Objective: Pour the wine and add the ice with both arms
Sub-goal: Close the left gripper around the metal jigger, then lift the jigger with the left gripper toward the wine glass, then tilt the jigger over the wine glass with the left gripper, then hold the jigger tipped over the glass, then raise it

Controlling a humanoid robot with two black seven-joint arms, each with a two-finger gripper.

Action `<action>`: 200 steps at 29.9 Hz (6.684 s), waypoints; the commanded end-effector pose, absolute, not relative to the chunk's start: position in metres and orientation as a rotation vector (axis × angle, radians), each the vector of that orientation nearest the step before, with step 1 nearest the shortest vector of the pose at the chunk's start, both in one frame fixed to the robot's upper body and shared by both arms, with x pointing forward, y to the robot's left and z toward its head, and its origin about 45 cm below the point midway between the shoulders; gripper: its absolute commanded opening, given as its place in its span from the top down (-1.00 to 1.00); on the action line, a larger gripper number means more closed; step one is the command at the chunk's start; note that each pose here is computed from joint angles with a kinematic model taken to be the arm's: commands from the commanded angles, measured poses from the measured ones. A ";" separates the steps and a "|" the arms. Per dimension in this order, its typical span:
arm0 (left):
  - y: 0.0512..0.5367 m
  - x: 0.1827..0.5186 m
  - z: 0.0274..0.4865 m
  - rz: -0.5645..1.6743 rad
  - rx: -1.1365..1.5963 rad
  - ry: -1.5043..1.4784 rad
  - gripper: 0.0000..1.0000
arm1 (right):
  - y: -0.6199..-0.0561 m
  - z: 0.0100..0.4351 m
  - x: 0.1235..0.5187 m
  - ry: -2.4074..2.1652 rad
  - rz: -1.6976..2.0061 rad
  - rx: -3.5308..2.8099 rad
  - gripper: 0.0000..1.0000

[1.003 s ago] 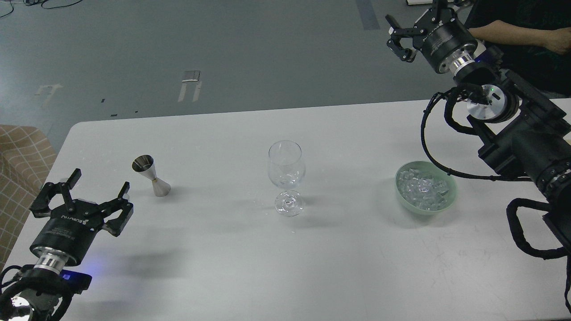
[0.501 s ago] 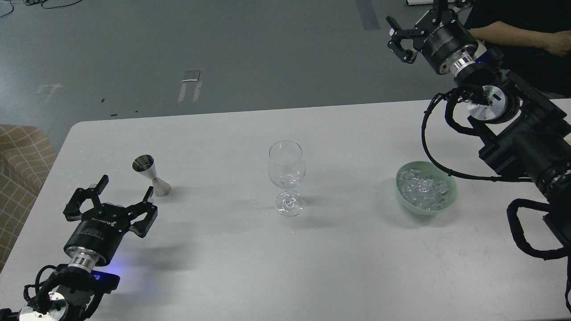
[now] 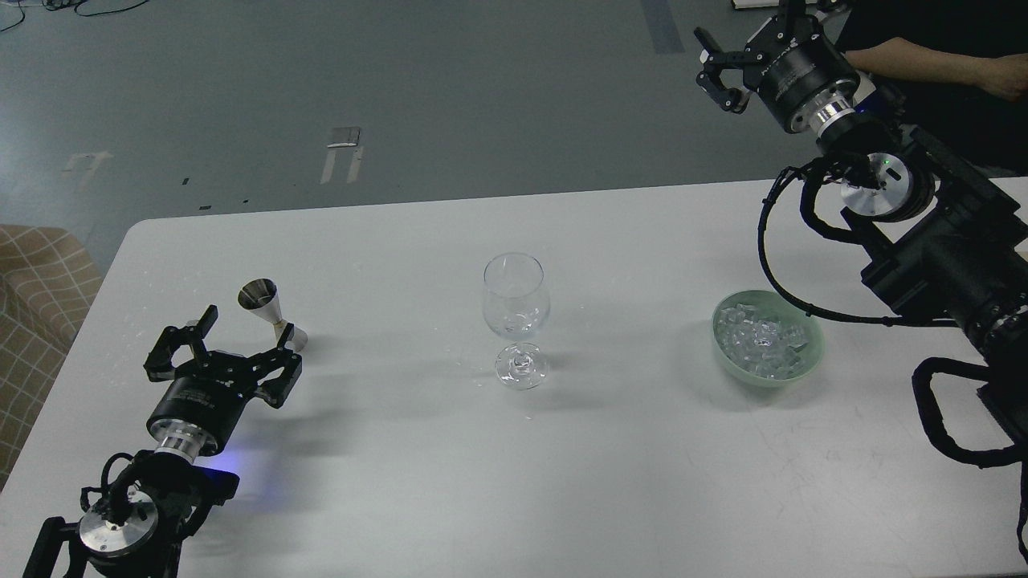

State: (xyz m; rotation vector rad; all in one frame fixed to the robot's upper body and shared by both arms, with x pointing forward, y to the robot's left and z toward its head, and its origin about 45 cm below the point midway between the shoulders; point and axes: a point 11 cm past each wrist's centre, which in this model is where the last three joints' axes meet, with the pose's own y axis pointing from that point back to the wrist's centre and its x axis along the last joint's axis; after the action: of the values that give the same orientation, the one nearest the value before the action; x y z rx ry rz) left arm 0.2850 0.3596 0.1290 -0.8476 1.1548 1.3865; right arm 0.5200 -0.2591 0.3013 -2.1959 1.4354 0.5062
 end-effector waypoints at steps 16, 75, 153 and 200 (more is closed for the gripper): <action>0.343 0.323 0.106 1.411 -0.824 1.208 -0.93 | -0.258 0.304 0.521 1.429 0.501 -2.198 -1.00; 0.338 0.360 0.120 1.419 -0.875 1.144 1.00 | -0.258 0.305 0.521 1.428 0.500 -2.196 -1.00; 0.198 0.341 0.236 1.081 -0.185 0.795 1.00 | -0.261 0.305 0.520 1.435 0.497 -2.195 -1.00; 0.179 0.347 0.242 1.084 0.005 0.568 1.00 | -0.262 0.306 0.521 1.435 0.494 -2.193 -1.00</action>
State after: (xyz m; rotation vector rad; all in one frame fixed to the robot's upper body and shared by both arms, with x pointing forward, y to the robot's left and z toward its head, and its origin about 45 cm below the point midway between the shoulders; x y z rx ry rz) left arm 0.3462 0.1793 0.2397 0.0062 0.5782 1.0857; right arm 0.5208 -0.2621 0.3055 -2.1922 1.4364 0.4949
